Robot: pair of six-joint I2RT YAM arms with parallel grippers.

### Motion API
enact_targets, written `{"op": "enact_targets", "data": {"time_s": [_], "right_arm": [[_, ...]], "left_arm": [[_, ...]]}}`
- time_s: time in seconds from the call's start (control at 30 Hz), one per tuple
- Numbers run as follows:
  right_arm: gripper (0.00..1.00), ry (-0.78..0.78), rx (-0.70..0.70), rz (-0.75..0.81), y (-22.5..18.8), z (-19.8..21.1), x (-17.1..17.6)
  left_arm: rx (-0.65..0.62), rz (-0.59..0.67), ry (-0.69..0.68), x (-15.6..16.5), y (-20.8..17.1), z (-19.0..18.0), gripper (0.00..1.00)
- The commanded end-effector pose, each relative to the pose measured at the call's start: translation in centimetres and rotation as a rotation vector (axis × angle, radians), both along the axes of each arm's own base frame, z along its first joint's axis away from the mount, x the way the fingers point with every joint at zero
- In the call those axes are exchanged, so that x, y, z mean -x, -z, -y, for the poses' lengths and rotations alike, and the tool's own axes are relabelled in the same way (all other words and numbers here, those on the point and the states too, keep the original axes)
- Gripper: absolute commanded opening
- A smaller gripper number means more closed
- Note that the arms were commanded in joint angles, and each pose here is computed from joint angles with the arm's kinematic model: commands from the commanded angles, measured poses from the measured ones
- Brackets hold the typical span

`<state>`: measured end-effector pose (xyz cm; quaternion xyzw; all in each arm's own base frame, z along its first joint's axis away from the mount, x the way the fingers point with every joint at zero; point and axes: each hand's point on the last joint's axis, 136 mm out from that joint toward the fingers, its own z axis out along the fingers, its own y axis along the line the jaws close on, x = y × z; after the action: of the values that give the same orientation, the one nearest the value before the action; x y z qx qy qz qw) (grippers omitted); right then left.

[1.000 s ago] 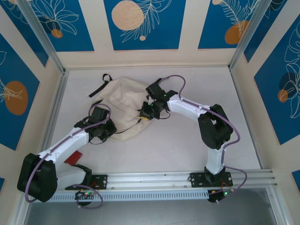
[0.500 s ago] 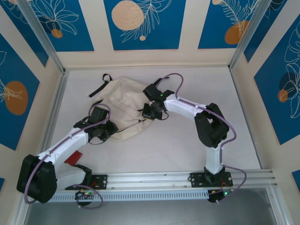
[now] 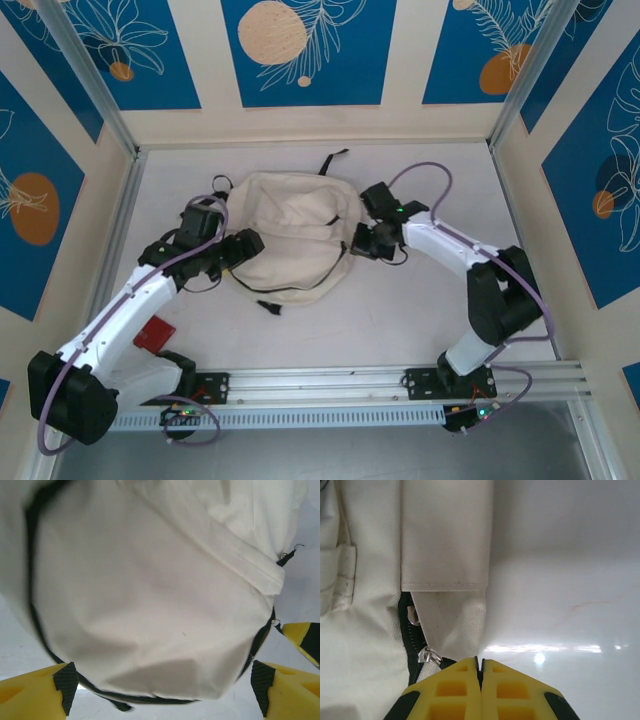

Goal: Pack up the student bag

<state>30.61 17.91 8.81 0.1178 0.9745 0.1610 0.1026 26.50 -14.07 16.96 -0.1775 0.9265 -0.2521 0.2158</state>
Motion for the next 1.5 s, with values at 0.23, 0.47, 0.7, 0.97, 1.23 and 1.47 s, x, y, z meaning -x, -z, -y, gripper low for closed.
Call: {"op": "enact_targets", "data": {"time_s": [0.23,0.47,0.7,0.97,1.23,1.47], "right_arm": [[0.36,0.120,0.086,-0.011,-0.8,9.7,1.8],[0.60,0.038,0.026,0.078,-5.2,5.6,0.8],[0.55,-0.105,-0.082,0.035,-4.1,-1.8,1.1],[0.47,-0.157,-0.022,-0.078,1.0,-4.6,2.2],[0.45,-0.187,0.019,-0.179,4.6,-4.7,7.6],[0.45,-0.191,-0.053,-0.173,3.3,-5.9,10.3]], "left_arm": [[0.017,0.053,0.192,-0.3,-1.5,2.5,0.92],[0.019,0.035,0.330,-0.6,-0.3,8.1,0.80],[0.006,-0.033,0.422,-1.2,3.2,14.0,0.54],[-0.086,-0.170,0.405,-1.1,9.1,14.7,0.35],[-0.148,-0.294,0.370,2.6,13.7,11.4,0.25],[-0.146,-0.242,0.347,3.9,11.8,9.6,0.28]]}}
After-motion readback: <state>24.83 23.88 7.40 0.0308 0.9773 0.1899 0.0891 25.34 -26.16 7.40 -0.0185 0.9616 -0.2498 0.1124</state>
